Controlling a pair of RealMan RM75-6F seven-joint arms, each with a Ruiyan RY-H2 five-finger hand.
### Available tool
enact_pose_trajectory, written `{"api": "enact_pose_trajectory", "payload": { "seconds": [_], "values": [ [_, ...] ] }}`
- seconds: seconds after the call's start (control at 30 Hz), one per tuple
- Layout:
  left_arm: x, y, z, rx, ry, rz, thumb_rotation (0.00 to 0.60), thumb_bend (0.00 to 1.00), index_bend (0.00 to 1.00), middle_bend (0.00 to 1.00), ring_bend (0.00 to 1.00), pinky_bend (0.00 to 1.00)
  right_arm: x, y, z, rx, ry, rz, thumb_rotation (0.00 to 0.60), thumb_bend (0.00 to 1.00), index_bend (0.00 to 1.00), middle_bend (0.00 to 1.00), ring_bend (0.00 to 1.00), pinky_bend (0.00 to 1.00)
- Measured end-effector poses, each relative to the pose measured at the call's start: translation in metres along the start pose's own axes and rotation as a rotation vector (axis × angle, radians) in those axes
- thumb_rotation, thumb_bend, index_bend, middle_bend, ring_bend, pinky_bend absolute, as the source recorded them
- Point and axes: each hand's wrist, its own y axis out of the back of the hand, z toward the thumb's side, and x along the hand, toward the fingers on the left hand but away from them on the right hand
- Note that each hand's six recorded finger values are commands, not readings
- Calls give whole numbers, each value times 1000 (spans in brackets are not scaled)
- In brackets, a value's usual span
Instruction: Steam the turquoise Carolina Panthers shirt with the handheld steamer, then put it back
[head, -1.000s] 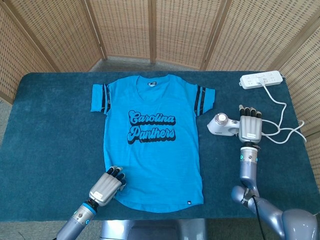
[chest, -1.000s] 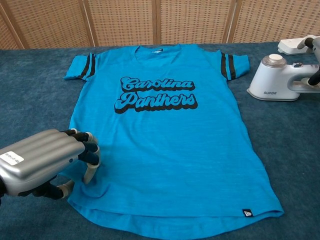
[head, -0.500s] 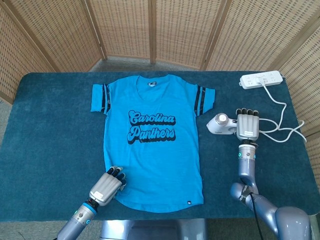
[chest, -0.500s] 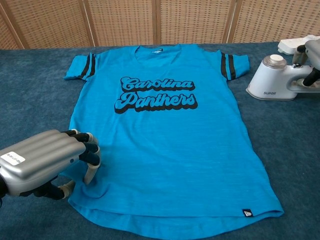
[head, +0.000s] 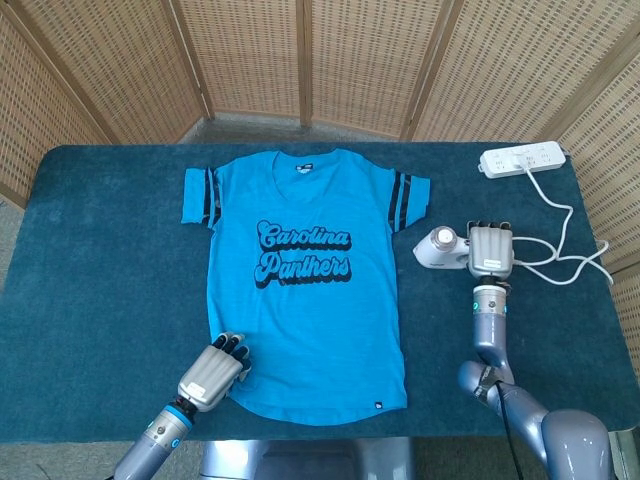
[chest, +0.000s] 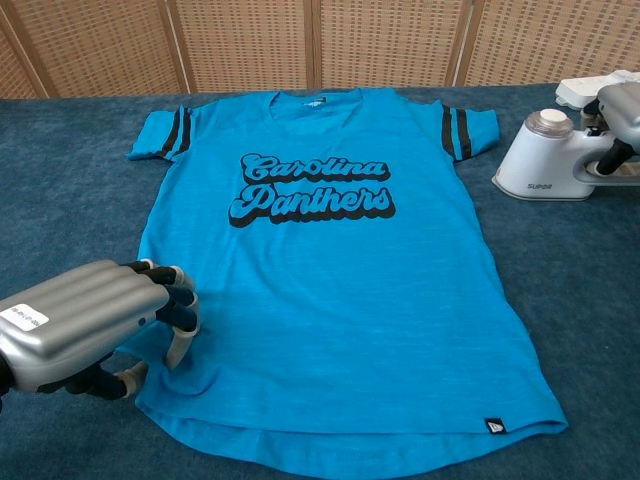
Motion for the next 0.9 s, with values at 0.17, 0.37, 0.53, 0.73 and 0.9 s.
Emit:
{"api": "enact_pose_trajectory", "payload": {
  "seconds": [0.17, 0.37, 0.53, 0.73, 0.9],
  "values": [
    [0, 0, -1, 0, 3, -1, 557, 473, 662, 355, 173, 167, -3, 1, 0, -27, -5, -4, 600, 379, 592, 606, 588, 509],
    [1, -2, 0, -2, 1, -4, 553, 473, 662, 355, 173, 166, -4, 3, 0, -81, 0, -14, 600, 379, 633, 641, 643, 567],
    [1, -2, 0, -3, 3, -4, 548, 473, 662, 355, 173, 167, -4, 4, 1, -164, 1, -10, 600, 379, 656, 664, 666, 606],
    [1, -2, 0, -3, 3, -4, 551, 474, 662, 355, 173, 166, -2, 5, 7, -312, 3, 13, 600, 379, 669, 676, 681, 626],
    [1, -3, 1, -3, 2, -4, 555, 473, 662, 355, 173, 166, 0, 11, 10, -419, 2, 31, 600, 375, 670, 677, 685, 630]
  ]
}}
